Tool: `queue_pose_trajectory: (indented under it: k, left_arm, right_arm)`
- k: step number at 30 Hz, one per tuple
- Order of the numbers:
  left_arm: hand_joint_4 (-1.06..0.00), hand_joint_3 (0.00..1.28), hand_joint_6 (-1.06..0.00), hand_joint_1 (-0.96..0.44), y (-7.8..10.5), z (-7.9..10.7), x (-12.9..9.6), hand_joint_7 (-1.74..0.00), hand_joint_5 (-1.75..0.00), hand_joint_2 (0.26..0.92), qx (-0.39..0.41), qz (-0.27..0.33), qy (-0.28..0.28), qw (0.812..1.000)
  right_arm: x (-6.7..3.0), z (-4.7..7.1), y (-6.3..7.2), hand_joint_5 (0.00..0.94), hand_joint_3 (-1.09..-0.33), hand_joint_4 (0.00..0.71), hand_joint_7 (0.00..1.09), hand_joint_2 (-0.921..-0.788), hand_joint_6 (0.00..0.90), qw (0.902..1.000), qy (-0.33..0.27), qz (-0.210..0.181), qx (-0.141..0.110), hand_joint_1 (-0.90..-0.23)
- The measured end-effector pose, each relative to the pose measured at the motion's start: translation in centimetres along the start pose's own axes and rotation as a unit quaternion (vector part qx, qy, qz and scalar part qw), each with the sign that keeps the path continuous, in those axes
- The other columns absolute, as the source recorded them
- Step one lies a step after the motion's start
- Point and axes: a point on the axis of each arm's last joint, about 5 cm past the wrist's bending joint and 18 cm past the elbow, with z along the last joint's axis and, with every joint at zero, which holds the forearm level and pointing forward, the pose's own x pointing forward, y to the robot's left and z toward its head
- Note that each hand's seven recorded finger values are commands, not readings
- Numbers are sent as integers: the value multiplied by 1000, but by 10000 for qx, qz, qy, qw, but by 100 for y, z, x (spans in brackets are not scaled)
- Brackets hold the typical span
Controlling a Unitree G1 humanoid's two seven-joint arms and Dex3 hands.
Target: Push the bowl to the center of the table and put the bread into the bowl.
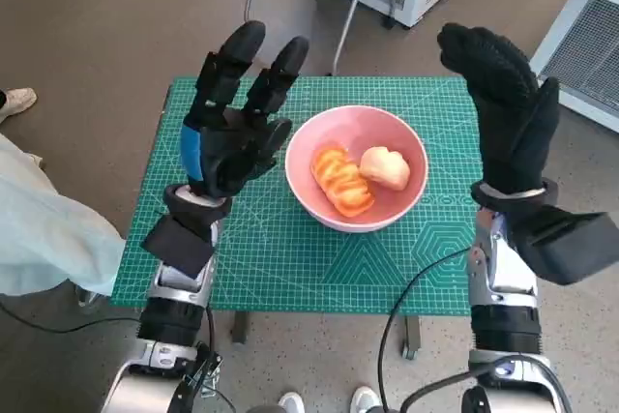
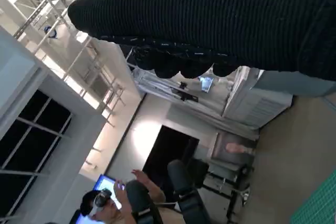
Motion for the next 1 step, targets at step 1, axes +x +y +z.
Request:
queue_pose_trajectory:
  k: [1]
  left_arm:
    - [-467, 254, -273, -266, 2, 0, -5, -570, -12, 921, -3, 8, 0, 10000]
  right_arm:
    - [-3, -1, 1, 2, -757, 356, 791, -921, 41, 10000, 6, 0, -13, -655]
